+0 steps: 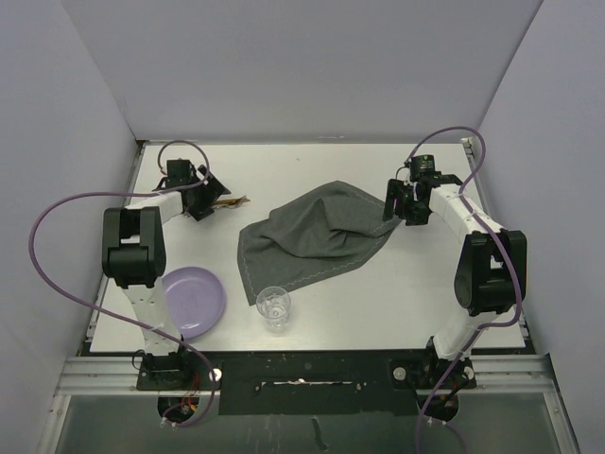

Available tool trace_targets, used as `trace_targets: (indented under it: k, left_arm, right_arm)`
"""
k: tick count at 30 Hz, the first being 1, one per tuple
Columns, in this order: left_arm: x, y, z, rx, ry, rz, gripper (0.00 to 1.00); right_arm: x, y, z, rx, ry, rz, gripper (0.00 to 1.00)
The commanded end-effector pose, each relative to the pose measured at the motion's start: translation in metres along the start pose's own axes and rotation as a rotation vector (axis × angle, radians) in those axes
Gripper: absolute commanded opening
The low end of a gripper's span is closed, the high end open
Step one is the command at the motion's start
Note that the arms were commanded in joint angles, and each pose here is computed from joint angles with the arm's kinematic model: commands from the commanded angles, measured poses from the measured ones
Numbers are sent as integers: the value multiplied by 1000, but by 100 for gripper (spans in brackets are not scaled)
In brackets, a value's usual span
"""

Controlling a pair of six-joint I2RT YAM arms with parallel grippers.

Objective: Set the dinner table for one person
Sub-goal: Move the utensils to the center of the board.

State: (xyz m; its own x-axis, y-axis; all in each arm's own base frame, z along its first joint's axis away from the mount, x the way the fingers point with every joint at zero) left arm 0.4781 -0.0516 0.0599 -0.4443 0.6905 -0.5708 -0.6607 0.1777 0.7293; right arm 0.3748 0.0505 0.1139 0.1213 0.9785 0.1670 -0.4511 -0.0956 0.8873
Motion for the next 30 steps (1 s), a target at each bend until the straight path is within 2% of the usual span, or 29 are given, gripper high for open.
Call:
trace_targets:
  k: [1,4,7,11,18,19,21,22,24,26,30]
  left_arm:
    - [40,-9,8,-6,1,130,81]
    - [47,5,17,-27,15,132,81]
    - [37,24,22,-40,8,65,81]
    - [-2,62,19,-73,-61,-110,81]
    - [-70,143,3,-156,-172,-316,83]
    - [-82,150,1,-176,-193,-368,81]
    - [-98,156,-5,-208,-219,-447,67]
    - [-103,154,-7,-210,-223,-469,55]
    - [-109,142,-11,-177,-216,-500,25]
    - [-116,128,-17,-122,-198,-540,1]
    - [-130,96,-33,-59,-203,-554,0]
  right_arm:
    - [0,1,3,-18,9,9,64]
    - [0,1,2,-16,6,13,64]
    - [1,3,2,-22,6,22,64]
    - [5,8,2,-29,8,40,64]
    - [12,17,5,-48,18,61,64]
    - [13,18,5,-51,16,64,64]
    - [15,18,5,-50,18,71,63]
    - [16,20,5,-53,18,77,62]
    - [18,22,4,-57,22,83,62]
    - [19,25,4,-62,26,85,62]
    - [17,27,4,-69,31,77,62]
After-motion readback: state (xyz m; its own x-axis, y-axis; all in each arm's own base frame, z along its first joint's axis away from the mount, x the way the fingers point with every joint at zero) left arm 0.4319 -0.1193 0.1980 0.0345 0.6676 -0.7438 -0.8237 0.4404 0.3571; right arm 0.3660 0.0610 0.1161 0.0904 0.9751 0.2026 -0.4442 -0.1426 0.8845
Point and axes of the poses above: each gripper's point midway between its finger pads, its own y axis back along the fingers, its own x axis along the line the jaws close on, z = x × y, the point moved 3 cm from there along y, back along the fingers, and after that the axes turned 1 degree about -y, right-handed, at the moved point
